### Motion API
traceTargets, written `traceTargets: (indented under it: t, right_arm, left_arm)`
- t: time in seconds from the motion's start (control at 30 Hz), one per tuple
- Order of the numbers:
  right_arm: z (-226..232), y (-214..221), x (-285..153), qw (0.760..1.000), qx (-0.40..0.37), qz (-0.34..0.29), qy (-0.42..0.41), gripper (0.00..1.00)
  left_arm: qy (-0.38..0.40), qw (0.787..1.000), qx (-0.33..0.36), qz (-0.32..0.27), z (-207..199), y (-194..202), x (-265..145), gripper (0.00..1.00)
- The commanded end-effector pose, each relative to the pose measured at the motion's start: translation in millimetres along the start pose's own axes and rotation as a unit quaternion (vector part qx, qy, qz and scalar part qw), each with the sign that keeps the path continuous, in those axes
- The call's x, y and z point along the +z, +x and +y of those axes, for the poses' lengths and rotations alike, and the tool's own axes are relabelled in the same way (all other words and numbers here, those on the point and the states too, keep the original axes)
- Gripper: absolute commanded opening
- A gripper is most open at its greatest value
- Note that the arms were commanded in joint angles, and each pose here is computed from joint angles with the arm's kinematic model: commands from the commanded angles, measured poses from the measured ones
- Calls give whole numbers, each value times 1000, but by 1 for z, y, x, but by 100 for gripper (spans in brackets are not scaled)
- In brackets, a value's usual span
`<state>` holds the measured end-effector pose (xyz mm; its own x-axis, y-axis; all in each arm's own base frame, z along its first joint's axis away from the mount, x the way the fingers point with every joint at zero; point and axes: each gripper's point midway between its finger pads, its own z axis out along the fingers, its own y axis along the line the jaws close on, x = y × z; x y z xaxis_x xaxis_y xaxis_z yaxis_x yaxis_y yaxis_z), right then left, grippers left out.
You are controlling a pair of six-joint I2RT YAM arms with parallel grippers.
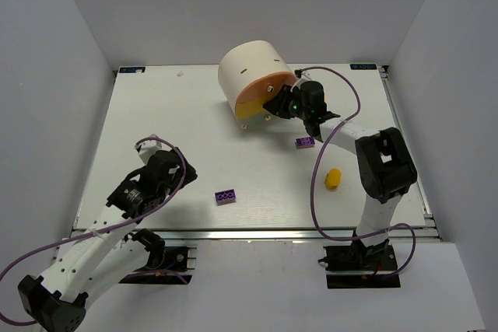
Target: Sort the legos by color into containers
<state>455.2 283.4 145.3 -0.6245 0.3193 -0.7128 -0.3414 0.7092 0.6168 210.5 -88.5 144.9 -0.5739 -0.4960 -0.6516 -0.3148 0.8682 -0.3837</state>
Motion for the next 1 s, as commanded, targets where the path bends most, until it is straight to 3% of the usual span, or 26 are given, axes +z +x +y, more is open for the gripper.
traceTargets:
  t: [0.0, 0.8, 0.97]
  right_arm:
    - [14, -22, -10, 998, -22, -44, -30, 19]
    - [-5, 26, -69, 1000, -15, -11, -8, 20]
    - [-4, 32, -79, 1000, -14, -8, -7, 26]
  left_arm:
    - [16, 1000, -10, -12, -8, -10, -6, 88]
    - [4, 1000, -5, -11, -1, -3, 3, 89]
    - [-12, 1000, 1, -8, 4, 1, 9, 89]
